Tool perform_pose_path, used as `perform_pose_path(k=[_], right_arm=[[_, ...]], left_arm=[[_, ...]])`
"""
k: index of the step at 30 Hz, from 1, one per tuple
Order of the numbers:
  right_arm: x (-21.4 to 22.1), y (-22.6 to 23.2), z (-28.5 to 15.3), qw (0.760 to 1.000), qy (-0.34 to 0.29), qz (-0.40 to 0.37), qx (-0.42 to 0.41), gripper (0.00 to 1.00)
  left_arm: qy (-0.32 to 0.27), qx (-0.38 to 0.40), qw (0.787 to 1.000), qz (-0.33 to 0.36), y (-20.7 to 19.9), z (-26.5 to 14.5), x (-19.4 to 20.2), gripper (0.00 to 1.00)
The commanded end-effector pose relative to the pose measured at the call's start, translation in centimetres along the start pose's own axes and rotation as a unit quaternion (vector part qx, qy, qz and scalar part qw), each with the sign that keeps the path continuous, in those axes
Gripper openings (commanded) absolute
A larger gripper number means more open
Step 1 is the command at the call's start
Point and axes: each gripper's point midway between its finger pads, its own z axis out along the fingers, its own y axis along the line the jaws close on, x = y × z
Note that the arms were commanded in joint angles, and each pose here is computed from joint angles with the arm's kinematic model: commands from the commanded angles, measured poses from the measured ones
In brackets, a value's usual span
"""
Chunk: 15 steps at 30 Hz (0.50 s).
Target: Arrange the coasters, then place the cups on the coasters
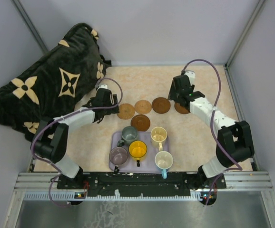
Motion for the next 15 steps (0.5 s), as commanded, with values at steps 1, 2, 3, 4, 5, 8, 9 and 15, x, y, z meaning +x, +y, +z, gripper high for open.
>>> perform_pose_path(k=[1, 2, 3, 4, 5, 8, 9, 15], right_arm=[[-1.7, 2.5, -2.3, 0.999, -0.013, -0.018, -0.03, 0.63], [-1.7, 2.9, -2.5, 0.999, -0.009, -0.019, -0.036, 0.64], [-1.7, 3.4, -2.7, 0.999, -0.008, -0.019, -0.042, 0.65], [-1.8, 3.9, -2.9, 0.999, -0.008, -0.023, -0.047, 0.66], [-1.8, 4.4, -3.1, 0.998, -0.01, -0.03, -0.05, 0.68], [-1.6, 5.8, -3.4, 0.997, -0.013, -0.054, -0.051, 0.7], [-1.5, 6.5, -3.3, 0.997, -0.009, -0.059, -0.055, 0.7], [1.0, 9.6, -1.6, 0.994, 0.037, -0.077, -0.071, 0.7]], left_arm=[[-0.012, 0.005, 1.0, 0.023, -1.8, 0.7, -0.6, 0.99], [-0.01, 0.009, 1.0, 0.026, -2.2, 0.8, -0.4, 0.99], [-0.009, 0.013, 0.999, 0.028, -2.6, 1.0, -0.3, 0.99], [-0.006, 0.015, 0.999, 0.032, -2.8, 1.2, -0.1, 0.99], [-0.003, 0.016, 0.999, 0.035, -3.0, 1.3, 0.2, 0.99], [0.005, 0.014, 0.999, 0.039, -3.1, 1.9, 0.7, 0.99], [0.007, 0.014, 0.999, 0.04, -3.1, 2.1, 0.8, 0.99], [0.032, -0.025, 0.998, 0.054, -2.3, 3.6, 1.6, 0.99]])
